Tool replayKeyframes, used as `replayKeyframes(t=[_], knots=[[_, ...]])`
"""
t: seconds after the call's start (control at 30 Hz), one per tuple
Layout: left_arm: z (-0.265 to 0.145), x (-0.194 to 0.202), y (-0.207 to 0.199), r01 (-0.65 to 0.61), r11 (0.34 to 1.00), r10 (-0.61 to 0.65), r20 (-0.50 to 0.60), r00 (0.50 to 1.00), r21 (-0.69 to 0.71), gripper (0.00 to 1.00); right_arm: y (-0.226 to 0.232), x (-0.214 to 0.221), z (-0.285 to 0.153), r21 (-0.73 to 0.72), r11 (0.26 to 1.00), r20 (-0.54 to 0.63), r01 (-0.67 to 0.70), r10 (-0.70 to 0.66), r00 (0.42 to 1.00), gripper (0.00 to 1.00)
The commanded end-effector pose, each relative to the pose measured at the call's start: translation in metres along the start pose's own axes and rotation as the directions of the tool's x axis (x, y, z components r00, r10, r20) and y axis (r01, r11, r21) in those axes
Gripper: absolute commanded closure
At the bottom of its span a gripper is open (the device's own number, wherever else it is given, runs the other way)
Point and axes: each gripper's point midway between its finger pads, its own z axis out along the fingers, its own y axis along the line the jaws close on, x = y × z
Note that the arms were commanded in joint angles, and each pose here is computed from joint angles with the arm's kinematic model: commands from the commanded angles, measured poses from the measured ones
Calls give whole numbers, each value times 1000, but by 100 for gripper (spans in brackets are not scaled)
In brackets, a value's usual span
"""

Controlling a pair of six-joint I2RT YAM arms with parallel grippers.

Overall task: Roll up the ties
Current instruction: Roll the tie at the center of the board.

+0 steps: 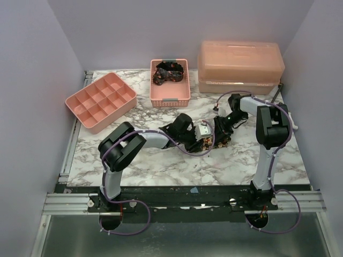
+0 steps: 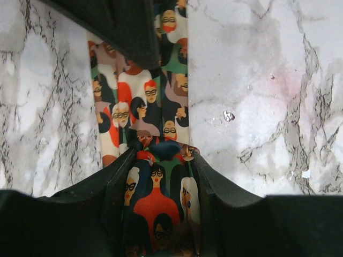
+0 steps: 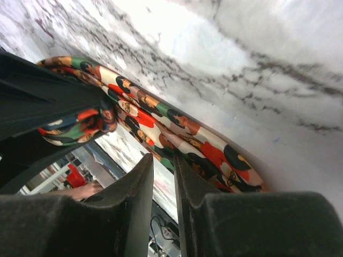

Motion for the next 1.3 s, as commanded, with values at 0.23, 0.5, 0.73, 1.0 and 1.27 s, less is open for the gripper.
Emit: replayKeyframes(t=[0.23,0.5,0.73,1.0,1.27], knots=[[-28,76,3,85,989,-119,-317,941,-120,65,-69,26,15,276,956,-96,98,-74,993,75],[-22,107,-12,102,993,-115,-403,908,-53,59,30,-9,-16,-85,990,70,112,-106,992,58],[-21,106,-16,125,991,-131,-399,907,-43,59,88,-10,-5,-360,933,86,7,26,996,48],[-20,106,-15,126,991,-133,-396,909,-44,59,108,-10,20,-418,908,68,-24,57,996,43],[-19,110,-17,140,989,-145,-401,904,-43,59,100,-2,50,-340,939,69,-43,71,995,52]])
